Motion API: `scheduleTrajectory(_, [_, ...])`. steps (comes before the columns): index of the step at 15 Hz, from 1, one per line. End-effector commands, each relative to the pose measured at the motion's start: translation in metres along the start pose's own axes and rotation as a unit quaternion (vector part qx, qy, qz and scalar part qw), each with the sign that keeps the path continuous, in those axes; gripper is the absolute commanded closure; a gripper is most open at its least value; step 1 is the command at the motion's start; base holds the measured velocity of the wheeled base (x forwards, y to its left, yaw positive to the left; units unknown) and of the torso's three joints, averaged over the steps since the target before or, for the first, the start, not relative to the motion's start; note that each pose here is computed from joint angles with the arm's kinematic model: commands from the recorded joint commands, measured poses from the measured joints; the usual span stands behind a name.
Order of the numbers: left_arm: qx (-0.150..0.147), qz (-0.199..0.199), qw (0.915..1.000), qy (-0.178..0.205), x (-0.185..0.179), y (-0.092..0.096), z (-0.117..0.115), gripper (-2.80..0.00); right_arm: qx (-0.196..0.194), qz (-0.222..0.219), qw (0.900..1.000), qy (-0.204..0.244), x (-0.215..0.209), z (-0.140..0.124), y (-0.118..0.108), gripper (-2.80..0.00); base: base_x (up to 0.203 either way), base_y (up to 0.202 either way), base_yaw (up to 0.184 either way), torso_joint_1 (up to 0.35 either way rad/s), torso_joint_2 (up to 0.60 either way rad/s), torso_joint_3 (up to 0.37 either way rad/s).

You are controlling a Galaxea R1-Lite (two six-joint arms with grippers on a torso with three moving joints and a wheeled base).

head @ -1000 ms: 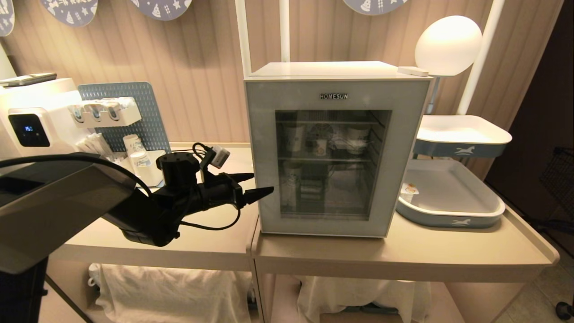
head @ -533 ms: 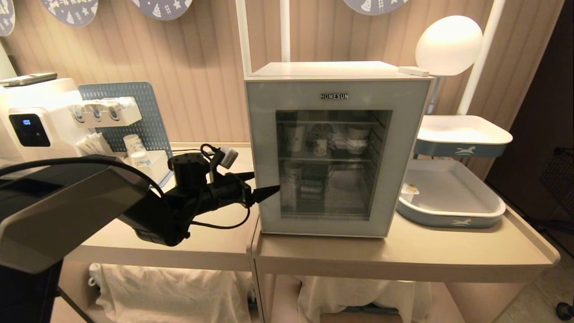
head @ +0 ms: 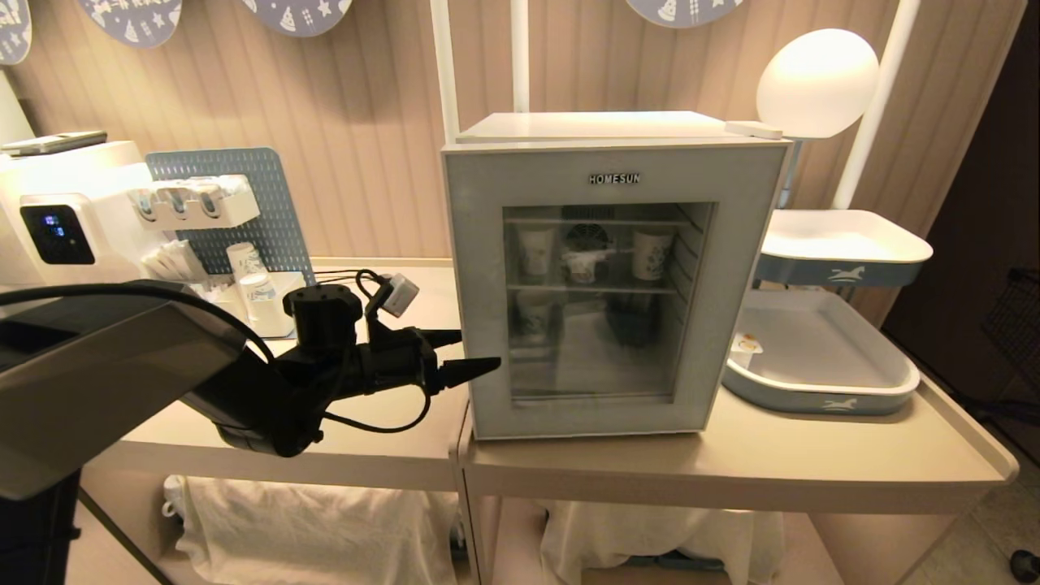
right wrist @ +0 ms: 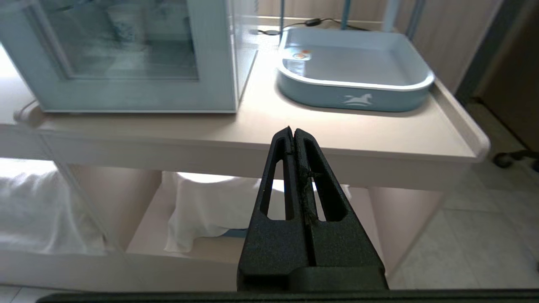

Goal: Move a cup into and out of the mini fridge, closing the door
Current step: Open the freezer door

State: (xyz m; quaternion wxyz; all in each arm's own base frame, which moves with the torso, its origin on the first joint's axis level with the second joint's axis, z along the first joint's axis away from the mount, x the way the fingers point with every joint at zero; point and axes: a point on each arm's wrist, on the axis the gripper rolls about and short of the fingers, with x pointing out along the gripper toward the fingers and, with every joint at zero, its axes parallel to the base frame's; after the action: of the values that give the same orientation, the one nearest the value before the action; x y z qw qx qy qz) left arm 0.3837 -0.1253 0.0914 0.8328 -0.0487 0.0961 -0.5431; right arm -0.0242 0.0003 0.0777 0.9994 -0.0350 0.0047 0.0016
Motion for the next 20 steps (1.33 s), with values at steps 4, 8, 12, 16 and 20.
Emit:
scheduleTrajectory(4, [0.006, -0.01, 0.9999, -0.002, -0.007, -0.009, 0.002, -2.8, 0.0, 0.0, 1.0, 0.001, 0.0, 0.0, 0.0, 0.0, 0.0, 0.0, 0.0, 0.0, 0.0, 0.0])
scheduleTrajectory(8, [0.011, -0.025, 0.9996, -0.007, -0.022, -0.029, 0.004, -2.8, 0.0, 0.0, 1.0, 0.001, 0.0, 0.0, 0.0, 0.0, 0.0, 0.0, 0.0, 0.0, 0.0, 0.0])
scheduleTrajectory(12, [0.023, -0.044, 0.9987, -0.014, -0.034, -0.044, 0.005, -2.8, 0.0, 0.0, 1.0, 0.001, 0.0, 0.0, 0.0, 0.0, 0.0, 0.0, 0.0, 0.0, 0.0, 0.0])
scheduleTrajectory(16, [0.011, 0.003, 0.9997, -0.021, -0.062, -0.028, -0.01, -2.8, 0.0, 0.0, 1.0, 0.001, 0.0, 0.0, 0.0, 0.0, 0.0, 0.0, 0.0, 0.0, 0.0, 0.0])
scheduleTrajectory(20, [0.007, 0.072, 0.9966, -0.041, -0.098, 0.01, -0.006, 0.0, 0.0, -0.001, 1.0, 0.001, 0.0, 0.0, 0.0, 0.0, 0.0, 0.0, 0.0, 0.0, 0.0, 0.0])
